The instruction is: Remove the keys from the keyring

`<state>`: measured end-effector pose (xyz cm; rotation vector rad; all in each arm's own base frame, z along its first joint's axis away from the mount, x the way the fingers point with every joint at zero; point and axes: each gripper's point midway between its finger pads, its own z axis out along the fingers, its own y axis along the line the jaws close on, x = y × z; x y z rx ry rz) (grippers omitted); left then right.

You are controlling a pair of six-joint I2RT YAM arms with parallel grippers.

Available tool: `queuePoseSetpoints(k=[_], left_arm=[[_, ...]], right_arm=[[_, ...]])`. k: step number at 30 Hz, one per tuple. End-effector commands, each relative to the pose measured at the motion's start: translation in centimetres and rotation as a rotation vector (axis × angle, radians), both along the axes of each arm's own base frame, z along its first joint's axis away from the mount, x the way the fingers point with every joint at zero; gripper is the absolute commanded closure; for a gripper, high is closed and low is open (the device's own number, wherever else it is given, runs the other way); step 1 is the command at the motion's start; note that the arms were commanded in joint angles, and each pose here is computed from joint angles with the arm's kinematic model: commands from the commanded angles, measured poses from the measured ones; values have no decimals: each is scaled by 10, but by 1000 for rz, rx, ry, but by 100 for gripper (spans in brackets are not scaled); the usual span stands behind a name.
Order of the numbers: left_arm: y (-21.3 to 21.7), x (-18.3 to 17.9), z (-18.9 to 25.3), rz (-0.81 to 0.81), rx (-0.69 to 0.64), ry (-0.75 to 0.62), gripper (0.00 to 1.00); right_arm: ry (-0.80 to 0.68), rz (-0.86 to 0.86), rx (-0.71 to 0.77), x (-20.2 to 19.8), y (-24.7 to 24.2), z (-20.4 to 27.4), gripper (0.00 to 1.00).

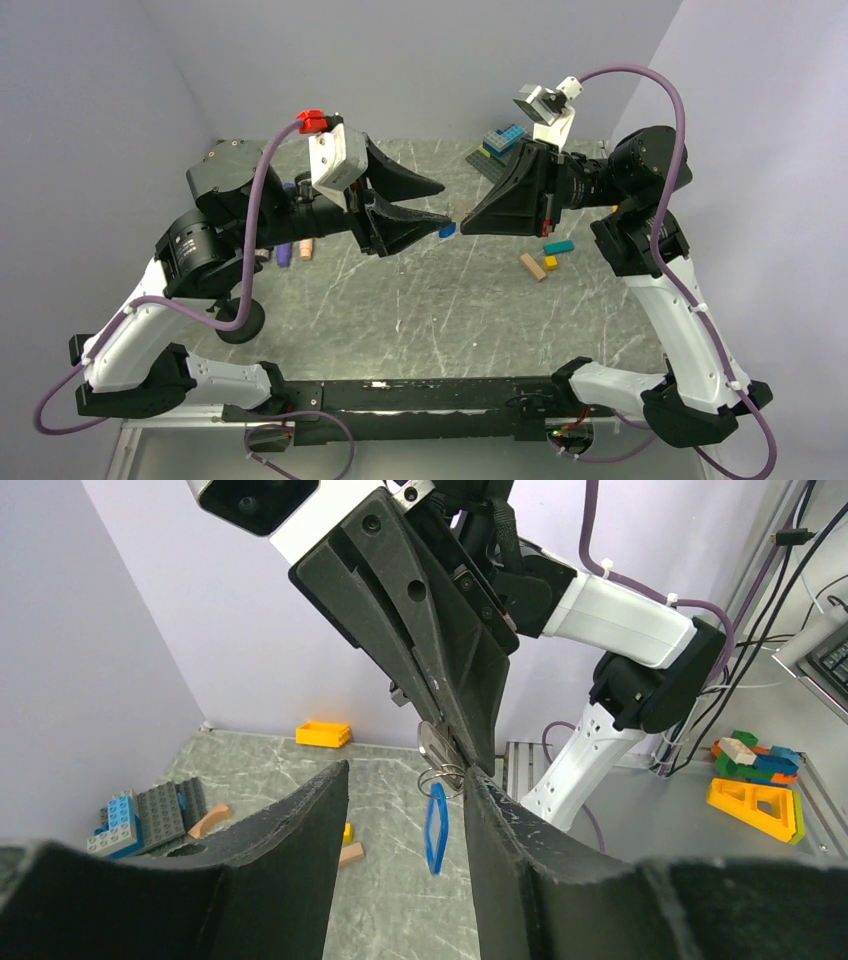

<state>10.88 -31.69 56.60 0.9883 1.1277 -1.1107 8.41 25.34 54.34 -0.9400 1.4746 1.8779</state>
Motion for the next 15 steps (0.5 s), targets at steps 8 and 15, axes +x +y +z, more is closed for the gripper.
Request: queuePoseSetpoints(k=[8, 15], left_arm=[[5, -12, 19, -49, -25, -41, 49], [0, -15, 9, -81, 12, -25, 49]], right_arm=[[-56, 8, 22, -5, -2, 12, 100], [-55, 4, 26, -2, -1, 14, 100]])
